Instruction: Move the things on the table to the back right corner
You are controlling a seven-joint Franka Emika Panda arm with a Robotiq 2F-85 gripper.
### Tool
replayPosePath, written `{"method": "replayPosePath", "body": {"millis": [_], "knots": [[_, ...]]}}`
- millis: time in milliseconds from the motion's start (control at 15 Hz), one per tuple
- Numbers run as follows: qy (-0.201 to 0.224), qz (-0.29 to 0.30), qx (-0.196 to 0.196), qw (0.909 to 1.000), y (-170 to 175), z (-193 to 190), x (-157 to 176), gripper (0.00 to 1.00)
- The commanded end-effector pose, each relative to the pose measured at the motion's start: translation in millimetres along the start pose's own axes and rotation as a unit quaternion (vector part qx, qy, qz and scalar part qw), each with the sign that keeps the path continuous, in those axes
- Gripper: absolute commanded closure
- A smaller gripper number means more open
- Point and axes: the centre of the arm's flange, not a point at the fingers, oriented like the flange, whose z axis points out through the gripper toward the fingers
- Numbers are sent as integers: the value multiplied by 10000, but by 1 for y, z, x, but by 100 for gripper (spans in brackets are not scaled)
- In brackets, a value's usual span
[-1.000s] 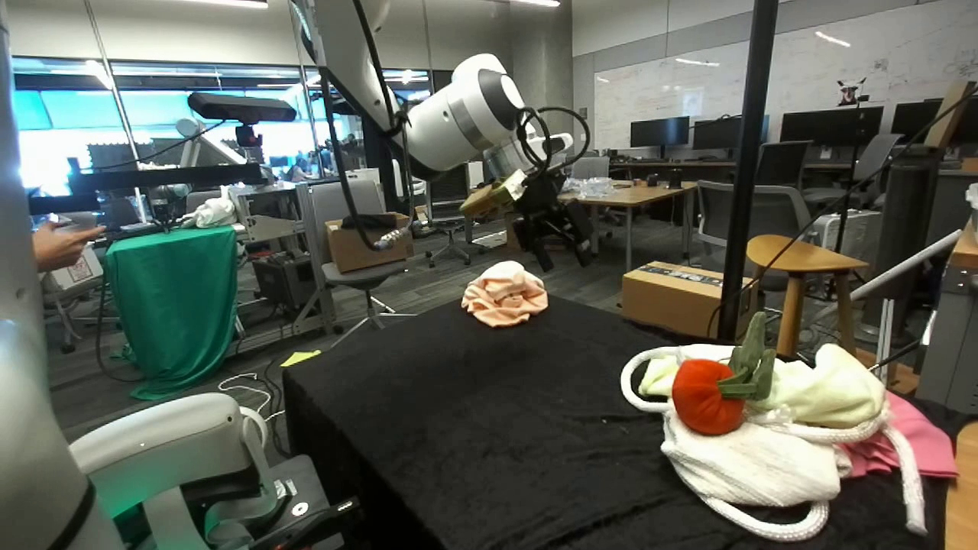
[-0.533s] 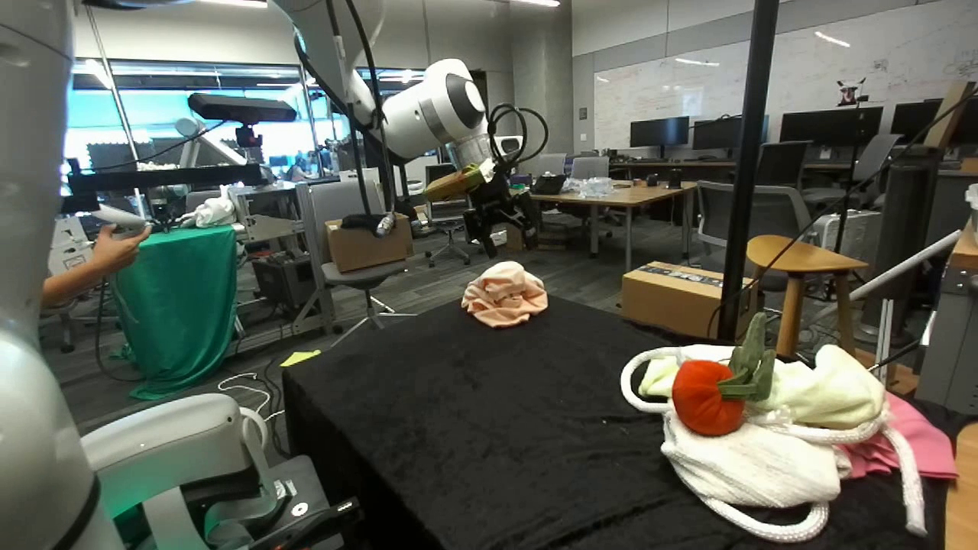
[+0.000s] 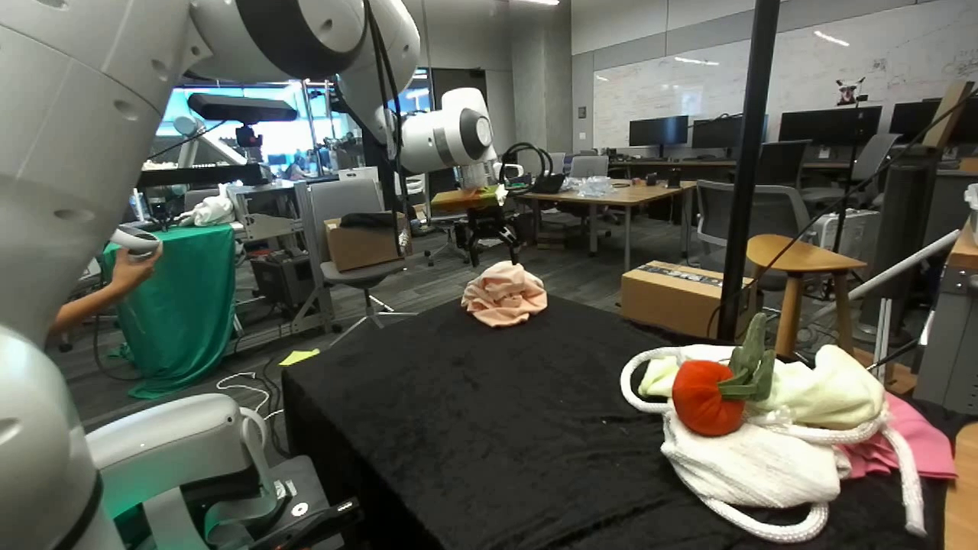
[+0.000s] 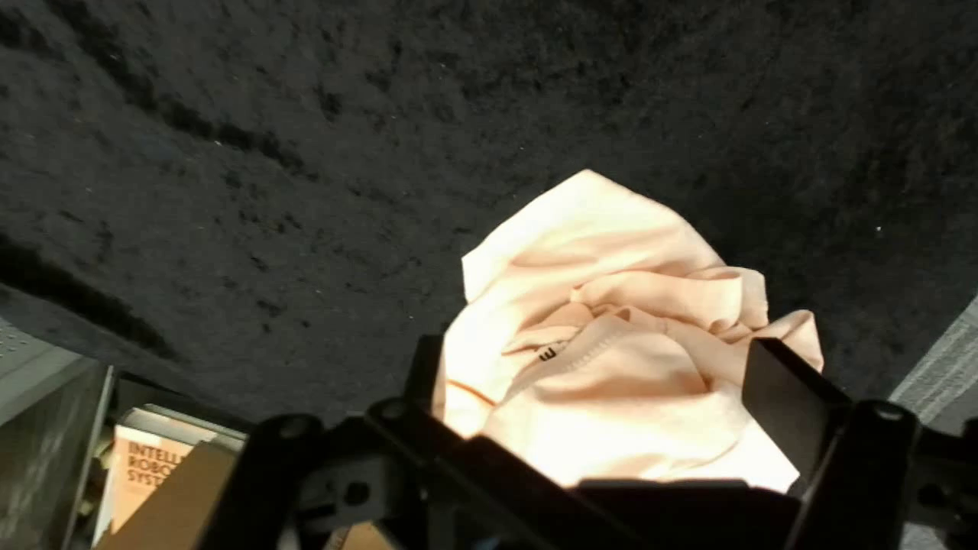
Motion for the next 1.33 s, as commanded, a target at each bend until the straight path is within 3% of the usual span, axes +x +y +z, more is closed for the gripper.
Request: {"method": "replayPosePath", "body": {"millis": [0,200,467,733,1267], "knots": [[-56,-533,560,9970,2,10,35,0],[-79,-1012,997,9898,2,22,45,0],[87,-1157,1390,9835,4,30,56,0],[338,-857,1284,9874,9,44,64,0],[1041,-490,626,9914,3,72,65,0]]}}
